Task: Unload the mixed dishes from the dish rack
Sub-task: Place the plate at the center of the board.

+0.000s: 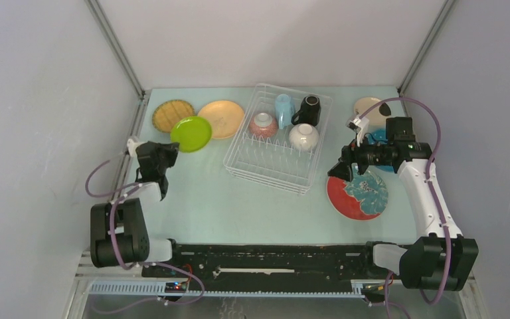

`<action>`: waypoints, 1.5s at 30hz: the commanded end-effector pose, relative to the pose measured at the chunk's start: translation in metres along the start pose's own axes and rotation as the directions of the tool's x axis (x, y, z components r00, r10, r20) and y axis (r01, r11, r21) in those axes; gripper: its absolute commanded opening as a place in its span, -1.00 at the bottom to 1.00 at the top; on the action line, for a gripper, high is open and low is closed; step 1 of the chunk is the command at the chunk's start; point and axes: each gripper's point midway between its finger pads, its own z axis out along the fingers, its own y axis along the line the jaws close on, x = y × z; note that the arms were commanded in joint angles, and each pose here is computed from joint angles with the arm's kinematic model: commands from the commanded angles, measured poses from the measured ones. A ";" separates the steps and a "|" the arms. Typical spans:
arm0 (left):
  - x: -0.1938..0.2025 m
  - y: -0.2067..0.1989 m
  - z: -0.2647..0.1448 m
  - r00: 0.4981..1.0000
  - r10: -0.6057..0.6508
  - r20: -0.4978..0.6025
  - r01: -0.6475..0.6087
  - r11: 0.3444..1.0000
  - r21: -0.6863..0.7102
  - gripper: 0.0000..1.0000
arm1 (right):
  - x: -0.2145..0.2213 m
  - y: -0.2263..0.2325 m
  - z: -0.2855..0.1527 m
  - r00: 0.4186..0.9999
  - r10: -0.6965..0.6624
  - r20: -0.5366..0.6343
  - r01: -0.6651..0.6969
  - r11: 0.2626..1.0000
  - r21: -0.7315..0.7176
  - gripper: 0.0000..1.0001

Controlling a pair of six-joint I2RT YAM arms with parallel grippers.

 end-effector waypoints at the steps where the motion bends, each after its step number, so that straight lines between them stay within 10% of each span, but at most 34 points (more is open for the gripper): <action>1: -0.015 0.032 0.011 0.981 -0.175 0.080 0.181 0.981 -0.074 -0.99 | 0.000 -0.001 0.004 1.000 -0.006 0.000 0.006 1.000 -0.010 0.73; 18: -0.023 0.124 0.033 0.951 -0.229 0.207 0.288 0.898 -0.331 -0.70 | 0.002 -0.002 0.006 1.000 -0.002 -0.009 0.002 1.000 -0.012 0.73; 26: -0.020 0.122 0.025 0.956 -0.228 0.187 0.280 0.901 -0.330 0.98 | 0.003 -0.002 0.006 1.000 -0.002 -0.012 0.002 1.000 -0.010 0.75; 38: -0.025 0.102 -0.041 0.975 -0.161 0.153 0.211 0.885 -0.415 1.00 | -0.007 0.008 -0.001 0.999 -0.037 0.028 0.037 0.999 -0.016 0.76; 45: -0.049 0.018 -0.092 0.983 -0.107 0.147 0.133 0.975 -0.180 1.00 | -0.019 0.024 -0.010 0.991 -0.098 0.094 0.102 0.994 -0.038 0.75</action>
